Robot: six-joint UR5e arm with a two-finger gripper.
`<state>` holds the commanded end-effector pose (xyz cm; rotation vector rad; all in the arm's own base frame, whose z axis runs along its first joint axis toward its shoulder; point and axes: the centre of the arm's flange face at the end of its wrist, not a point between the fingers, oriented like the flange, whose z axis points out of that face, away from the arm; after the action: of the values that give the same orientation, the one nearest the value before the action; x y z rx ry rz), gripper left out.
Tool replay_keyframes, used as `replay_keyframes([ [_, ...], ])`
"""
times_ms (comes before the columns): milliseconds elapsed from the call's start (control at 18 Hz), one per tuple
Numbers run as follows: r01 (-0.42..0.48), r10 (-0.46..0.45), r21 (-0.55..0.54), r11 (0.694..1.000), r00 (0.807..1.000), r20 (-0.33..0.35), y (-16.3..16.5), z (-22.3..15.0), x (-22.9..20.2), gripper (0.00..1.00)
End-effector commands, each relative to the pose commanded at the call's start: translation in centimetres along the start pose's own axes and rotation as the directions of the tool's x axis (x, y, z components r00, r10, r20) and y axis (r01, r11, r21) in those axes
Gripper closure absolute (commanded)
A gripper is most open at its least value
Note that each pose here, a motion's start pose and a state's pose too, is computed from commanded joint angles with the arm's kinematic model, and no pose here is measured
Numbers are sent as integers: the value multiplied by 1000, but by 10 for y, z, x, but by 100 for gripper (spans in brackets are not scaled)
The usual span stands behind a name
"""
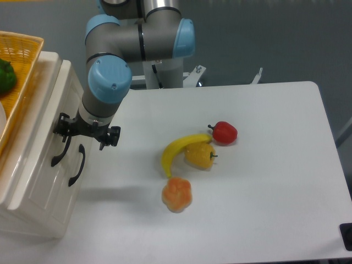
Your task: Slide the top white drawer open
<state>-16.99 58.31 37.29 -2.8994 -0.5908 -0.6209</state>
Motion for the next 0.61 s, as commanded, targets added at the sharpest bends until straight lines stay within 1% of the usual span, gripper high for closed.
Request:
replay_keyframes([
  [611, 3, -3, -8, 1000, 1000, 5, -1, 4, -3, 0],
])
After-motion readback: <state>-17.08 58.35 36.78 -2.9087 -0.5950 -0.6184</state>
